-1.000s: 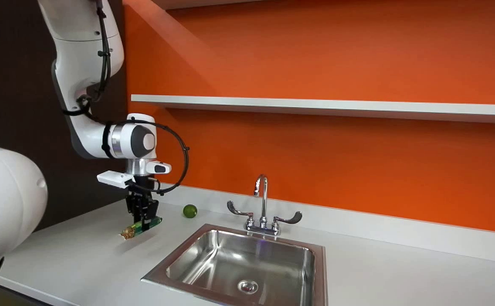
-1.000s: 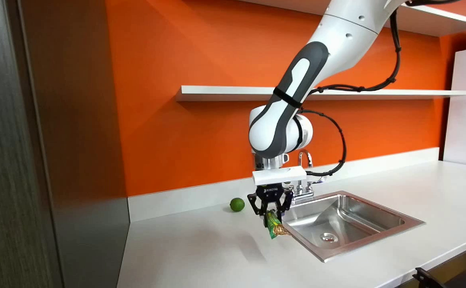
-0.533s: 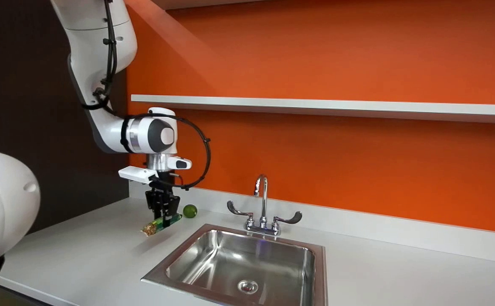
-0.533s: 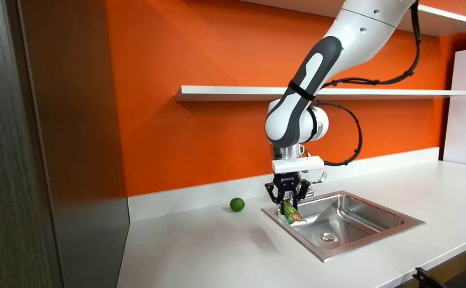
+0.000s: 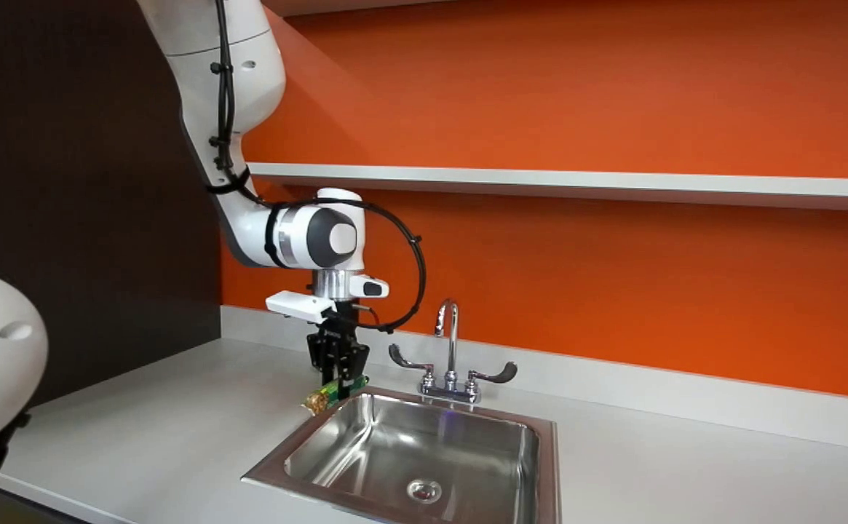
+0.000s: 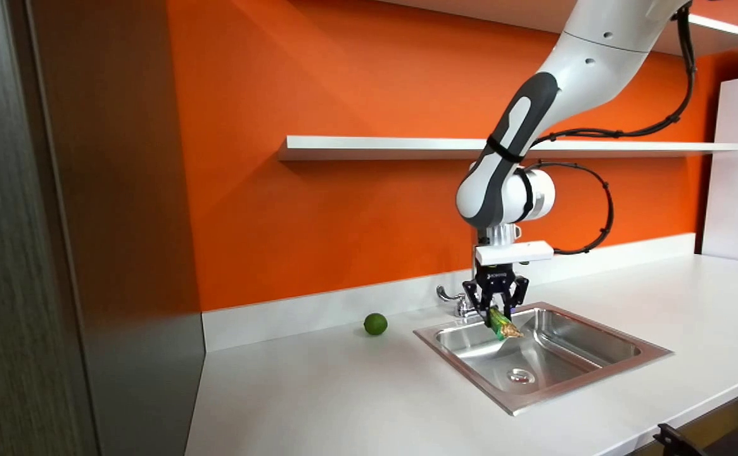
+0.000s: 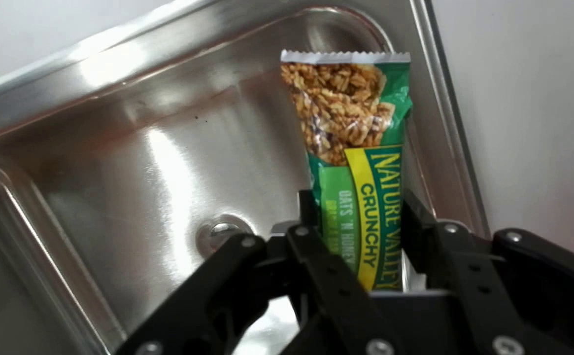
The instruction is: Move the green bar to the sink
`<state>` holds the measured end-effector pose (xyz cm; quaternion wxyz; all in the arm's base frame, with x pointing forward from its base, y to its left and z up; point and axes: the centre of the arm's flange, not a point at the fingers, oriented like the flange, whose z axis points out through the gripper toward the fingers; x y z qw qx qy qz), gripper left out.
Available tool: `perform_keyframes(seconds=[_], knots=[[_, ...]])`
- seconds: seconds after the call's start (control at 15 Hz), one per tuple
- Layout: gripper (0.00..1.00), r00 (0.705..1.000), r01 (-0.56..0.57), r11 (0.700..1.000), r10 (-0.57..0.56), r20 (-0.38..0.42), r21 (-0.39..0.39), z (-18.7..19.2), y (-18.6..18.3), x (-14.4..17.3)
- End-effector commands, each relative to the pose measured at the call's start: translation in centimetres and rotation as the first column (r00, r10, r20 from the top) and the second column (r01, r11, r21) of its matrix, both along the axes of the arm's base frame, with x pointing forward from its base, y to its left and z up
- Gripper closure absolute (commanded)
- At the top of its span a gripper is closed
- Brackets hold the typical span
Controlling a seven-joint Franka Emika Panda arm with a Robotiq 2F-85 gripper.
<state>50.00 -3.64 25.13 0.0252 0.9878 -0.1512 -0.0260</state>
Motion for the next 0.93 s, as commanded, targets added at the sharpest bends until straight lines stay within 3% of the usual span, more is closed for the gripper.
perform_keyframes(seconds=[0.0,0.87], knots=[[0.82,1.0,-0.008,1.0,0.008,-0.011,0.003,-1.1,-1.6,2.0],[0.82,0.997,0.07,0.997,-0.071,-0.037,-0.007,-9.7,-5.8,5.5]])
